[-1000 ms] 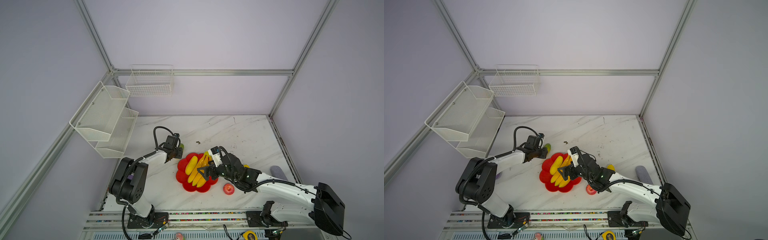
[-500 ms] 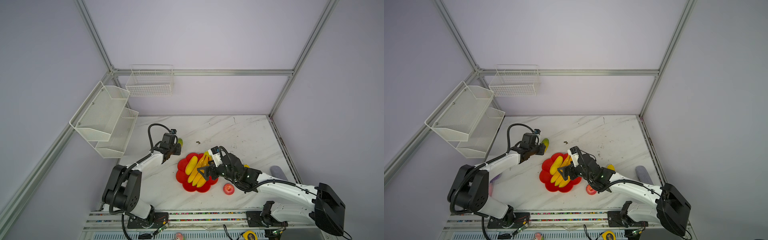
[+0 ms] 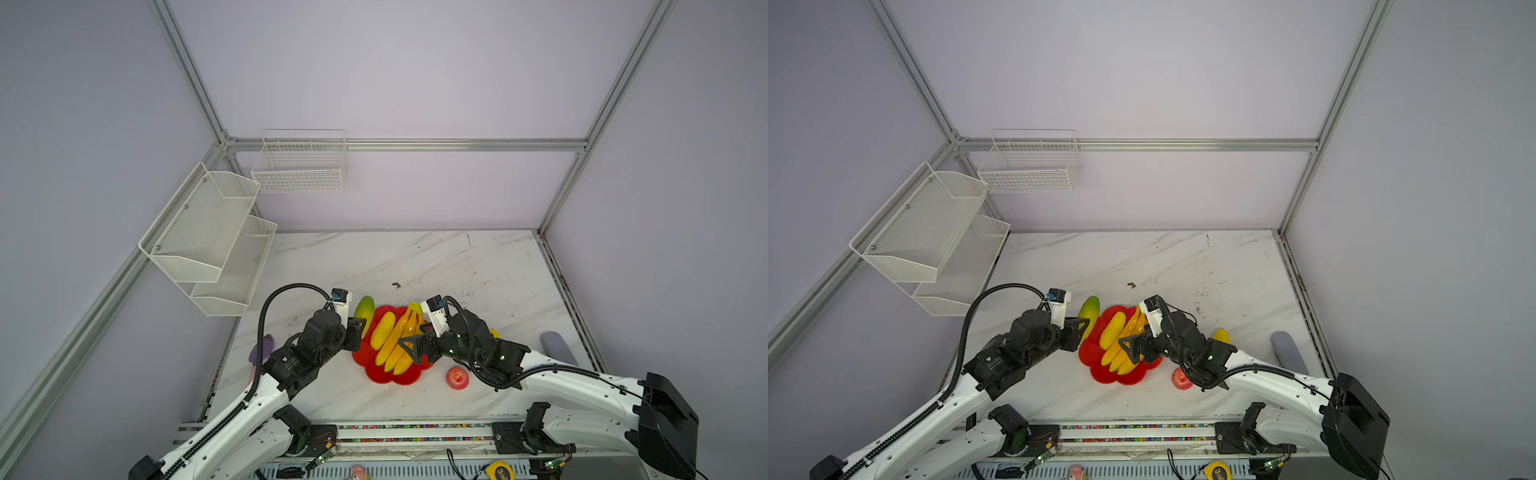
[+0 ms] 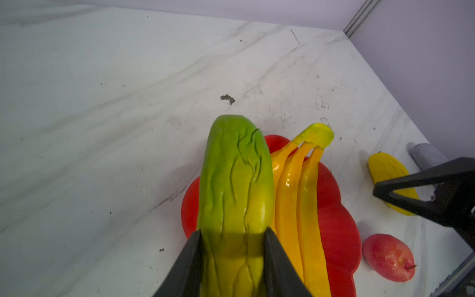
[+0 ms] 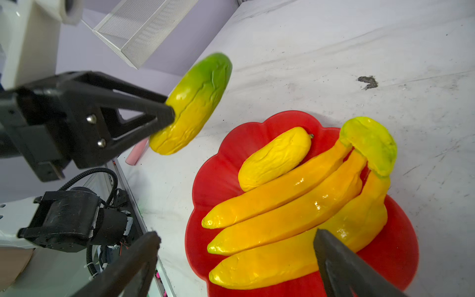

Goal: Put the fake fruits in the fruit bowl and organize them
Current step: 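Place the papaya into the bowl edge nearest the left gripper and release, then grasp the yellow mango with the right gripper while the left gripper holds the bananas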

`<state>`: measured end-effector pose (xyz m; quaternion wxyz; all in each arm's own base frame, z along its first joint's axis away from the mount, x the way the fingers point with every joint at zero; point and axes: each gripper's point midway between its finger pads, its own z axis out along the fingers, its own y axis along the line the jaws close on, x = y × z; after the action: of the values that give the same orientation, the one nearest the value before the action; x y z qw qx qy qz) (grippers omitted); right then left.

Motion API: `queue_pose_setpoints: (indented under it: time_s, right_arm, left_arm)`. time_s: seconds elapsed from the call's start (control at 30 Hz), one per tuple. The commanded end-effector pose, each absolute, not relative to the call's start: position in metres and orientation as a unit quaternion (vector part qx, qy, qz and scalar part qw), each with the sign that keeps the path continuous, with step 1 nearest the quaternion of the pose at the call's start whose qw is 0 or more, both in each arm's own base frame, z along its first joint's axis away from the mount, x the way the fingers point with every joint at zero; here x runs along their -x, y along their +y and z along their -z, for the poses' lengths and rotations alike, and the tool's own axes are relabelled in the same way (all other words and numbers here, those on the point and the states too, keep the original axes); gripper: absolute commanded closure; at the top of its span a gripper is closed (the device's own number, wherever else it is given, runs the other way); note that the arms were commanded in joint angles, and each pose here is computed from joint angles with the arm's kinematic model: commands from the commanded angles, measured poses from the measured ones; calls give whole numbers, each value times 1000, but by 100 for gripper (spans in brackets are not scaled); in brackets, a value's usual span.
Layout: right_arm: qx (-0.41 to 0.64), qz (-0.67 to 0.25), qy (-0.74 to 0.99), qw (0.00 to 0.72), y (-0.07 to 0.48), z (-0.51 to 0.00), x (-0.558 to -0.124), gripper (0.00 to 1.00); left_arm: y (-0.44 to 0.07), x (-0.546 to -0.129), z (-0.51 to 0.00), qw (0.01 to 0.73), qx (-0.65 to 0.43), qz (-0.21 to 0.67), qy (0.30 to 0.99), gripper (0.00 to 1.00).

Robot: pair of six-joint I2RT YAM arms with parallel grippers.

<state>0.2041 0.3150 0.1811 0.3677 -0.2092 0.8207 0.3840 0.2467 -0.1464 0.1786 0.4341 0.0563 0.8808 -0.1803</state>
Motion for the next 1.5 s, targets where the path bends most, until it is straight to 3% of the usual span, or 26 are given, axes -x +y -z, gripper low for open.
queue_pose_setpoints:
  time_s: [0.0,0.6,0.93,1.07,1.2,1.27,1.4,1.47]
  right_arm:
    - [196,-395,818,370,310,-186,-202,3]
    - [194,-389,827,357,310,-178,-202,3]
    - [171,-370,848,339,308,-159,-206,3]
    - [137,-359,857,344,299,-158,-213,3]
    - [12,-323,873,366,252,-154,-237,3]
    - [-64,-297,876,374,215,-151,-247,3]
    - [-179,-242,867,397,144,-149,-257,3]
    - [-214,-196,869,401,116,-145,-259,3]
  left_arm:
    - [-141,-233,-146,403,-26,172,898,67]
    - [-157,-236,-102,368,-51,134,919,64]
    - [-163,-237,-92,348,-63,128,927,54]
    - [-163,-238,-99,358,-63,130,923,43]
    - [-165,-239,-117,377,-79,134,913,36]
    - [-167,-239,-129,391,-93,139,905,19]
    - [-182,-239,-163,430,-145,157,877,0]
    - [-205,-233,-188,455,-201,192,846,0]
